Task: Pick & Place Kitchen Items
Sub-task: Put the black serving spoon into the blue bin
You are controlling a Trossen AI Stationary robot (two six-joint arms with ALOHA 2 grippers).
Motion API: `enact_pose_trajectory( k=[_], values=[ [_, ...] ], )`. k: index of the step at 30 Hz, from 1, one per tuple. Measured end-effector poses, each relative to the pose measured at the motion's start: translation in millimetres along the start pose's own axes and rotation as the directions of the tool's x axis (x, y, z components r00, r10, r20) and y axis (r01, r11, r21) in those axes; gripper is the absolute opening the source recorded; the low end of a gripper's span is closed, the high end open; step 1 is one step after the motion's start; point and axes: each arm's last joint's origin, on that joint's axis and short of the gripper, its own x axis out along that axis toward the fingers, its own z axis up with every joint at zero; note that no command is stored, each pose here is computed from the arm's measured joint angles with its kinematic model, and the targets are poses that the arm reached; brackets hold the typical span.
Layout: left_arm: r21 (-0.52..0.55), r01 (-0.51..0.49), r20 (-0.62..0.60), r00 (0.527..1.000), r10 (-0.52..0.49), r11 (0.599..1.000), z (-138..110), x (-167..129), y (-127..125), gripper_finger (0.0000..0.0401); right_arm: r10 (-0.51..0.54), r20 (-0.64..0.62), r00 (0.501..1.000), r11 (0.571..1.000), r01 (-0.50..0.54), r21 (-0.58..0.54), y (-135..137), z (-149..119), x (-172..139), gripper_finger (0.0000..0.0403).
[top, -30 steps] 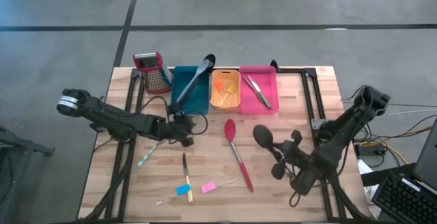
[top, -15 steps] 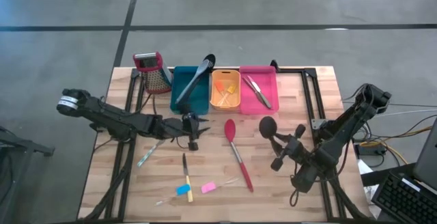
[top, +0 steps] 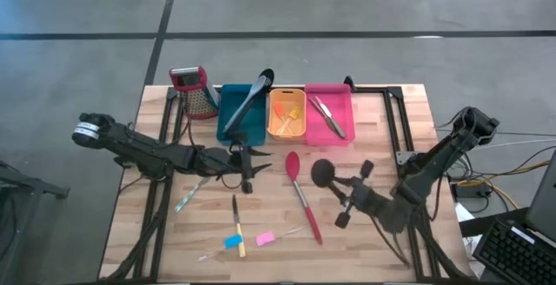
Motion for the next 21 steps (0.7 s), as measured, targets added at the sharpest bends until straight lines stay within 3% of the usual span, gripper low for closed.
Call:
enact_pose_trajectory(
  k=[3,8,14,21],
  values=[
    [0.003,0.113,0.034,0.993,-0.113,0.994,1.2,0.5,-1.6,0.0138,0.107,0.034,0.994,0.994,-0.106,-0.034,-2.1,8.4,18.6,0.0052],
    [0.010,0.344,0.129,0.931,-0.343,0.939,4.6,2.1,-2.7,0.0138,0.236,0.108,0.966,0.969,-0.226,-0.100,-12.4,14.7,45.6,0.0052],
    [0.007,0.344,0.207,0.918,-0.338,0.939,8.2,8.3,0.0,0.0162,0.332,0.202,0.922,0.938,-0.301,-0.170,-19.3,11.7,55.0,0.0052],
    [0.002,0.315,0.183,0.933,-0.310,0.949,9.7,24.3,-2.4,0.0222,0.381,0.306,0.872,0.920,-0.324,-0.222,-21.9,12.8,52.5,0.0052]
  ],
)
